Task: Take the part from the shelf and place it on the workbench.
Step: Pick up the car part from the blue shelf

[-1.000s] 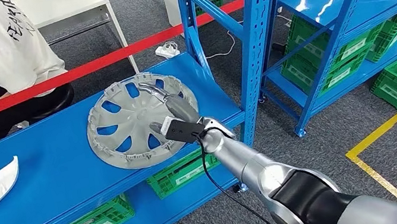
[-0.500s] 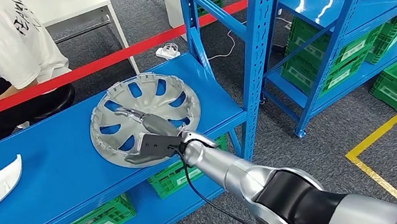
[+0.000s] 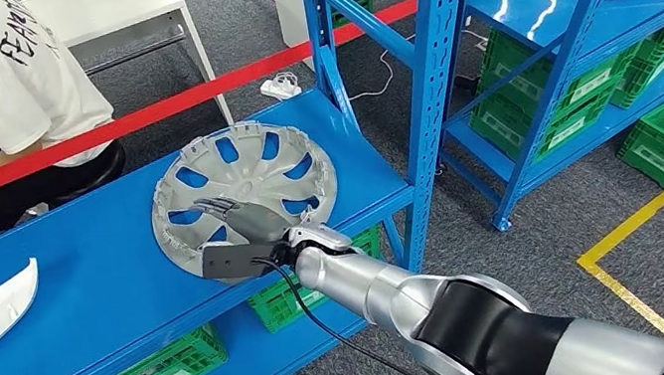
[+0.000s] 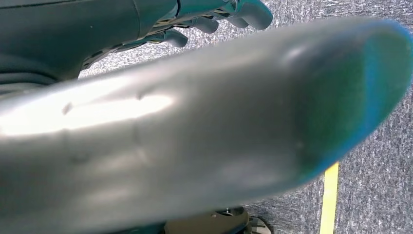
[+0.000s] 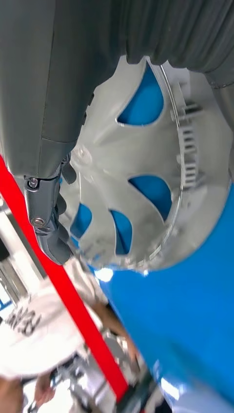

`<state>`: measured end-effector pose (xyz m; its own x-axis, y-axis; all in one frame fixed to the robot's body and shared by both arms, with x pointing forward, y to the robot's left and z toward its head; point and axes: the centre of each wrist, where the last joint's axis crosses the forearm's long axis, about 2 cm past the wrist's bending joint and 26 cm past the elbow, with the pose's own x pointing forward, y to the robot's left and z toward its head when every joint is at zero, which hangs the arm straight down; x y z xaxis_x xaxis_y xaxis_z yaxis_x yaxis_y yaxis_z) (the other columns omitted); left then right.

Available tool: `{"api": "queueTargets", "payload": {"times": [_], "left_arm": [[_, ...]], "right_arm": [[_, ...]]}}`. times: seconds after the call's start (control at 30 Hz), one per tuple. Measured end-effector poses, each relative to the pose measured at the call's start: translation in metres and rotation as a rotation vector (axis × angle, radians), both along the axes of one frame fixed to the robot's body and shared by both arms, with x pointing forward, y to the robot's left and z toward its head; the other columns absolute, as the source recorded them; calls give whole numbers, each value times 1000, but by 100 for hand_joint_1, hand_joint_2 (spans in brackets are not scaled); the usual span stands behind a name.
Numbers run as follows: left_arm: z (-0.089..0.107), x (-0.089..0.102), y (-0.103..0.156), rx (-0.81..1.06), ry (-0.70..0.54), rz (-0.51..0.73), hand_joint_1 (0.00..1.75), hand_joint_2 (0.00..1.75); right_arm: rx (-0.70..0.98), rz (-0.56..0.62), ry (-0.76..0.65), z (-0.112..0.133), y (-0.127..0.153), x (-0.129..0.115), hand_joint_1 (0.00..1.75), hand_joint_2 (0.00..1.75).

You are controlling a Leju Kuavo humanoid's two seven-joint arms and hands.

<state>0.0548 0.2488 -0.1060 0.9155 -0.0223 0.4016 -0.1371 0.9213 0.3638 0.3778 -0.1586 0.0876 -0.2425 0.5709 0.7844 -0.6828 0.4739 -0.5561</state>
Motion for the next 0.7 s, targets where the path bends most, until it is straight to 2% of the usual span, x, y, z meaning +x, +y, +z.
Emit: {"api": "queueTargets", "payload": {"times": [0.27, 0.7], "left_arm": [[0, -1, -1, 0, 6, 9, 0, 0], [0, 0, -2, -1, 4, 3, 0, 0]], "right_arm": [[-197, -85, -16, -7, -10, -2, 0, 175], [-244, -122, 6, -20, -24, -9, 0, 175]]}}
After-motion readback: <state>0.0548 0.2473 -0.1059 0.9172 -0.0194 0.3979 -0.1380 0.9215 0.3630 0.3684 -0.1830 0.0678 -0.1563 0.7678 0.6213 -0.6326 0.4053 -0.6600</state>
